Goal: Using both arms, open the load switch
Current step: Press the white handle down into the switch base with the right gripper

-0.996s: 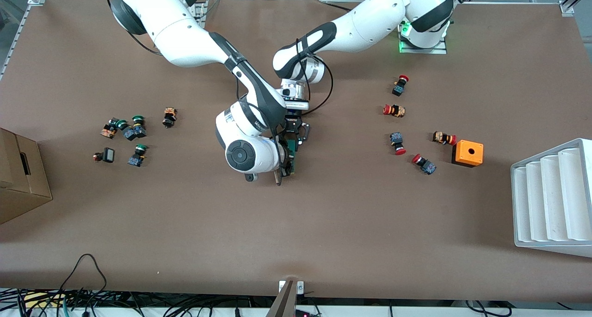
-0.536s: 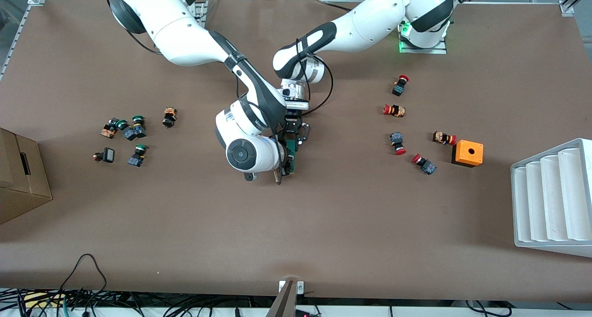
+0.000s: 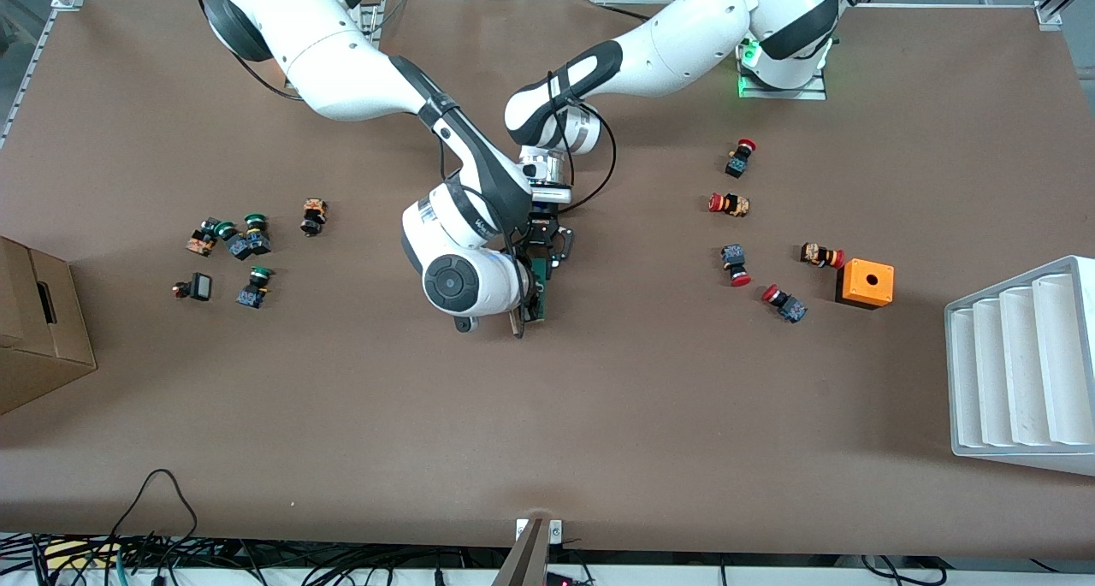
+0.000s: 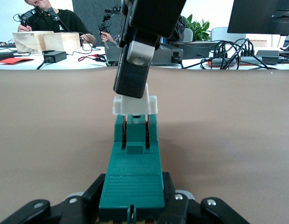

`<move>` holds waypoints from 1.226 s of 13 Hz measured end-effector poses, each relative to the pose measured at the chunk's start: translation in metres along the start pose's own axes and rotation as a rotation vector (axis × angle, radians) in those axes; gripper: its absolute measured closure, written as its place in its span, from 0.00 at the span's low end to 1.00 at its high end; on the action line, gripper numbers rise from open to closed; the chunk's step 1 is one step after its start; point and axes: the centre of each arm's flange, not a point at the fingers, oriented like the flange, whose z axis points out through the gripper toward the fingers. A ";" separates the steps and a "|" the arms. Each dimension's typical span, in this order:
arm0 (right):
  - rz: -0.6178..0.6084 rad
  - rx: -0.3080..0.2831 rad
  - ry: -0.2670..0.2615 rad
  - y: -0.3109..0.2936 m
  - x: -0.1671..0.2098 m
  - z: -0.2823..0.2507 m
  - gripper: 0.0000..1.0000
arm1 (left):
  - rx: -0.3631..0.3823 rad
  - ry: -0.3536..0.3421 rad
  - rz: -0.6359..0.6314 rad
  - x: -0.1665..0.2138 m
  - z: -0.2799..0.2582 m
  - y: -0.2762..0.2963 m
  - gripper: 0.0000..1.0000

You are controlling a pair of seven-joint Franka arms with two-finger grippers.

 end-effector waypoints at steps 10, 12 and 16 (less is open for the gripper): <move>-0.035 -0.030 0.046 0.015 -0.010 0.015 0.81 | 0.000 0.000 0.000 0.000 0.000 0.000 0.49; -0.037 -0.035 0.049 0.017 -0.011 0.017 0.81 | 0.000 0.000 0.000 0.000 0.000 0.000 0.49; -0.042 -0.042 0.062 0.019 -0.010 0.023 0.82 | 0.000 0.000 0.000 0.000 0.000 0.000 0.49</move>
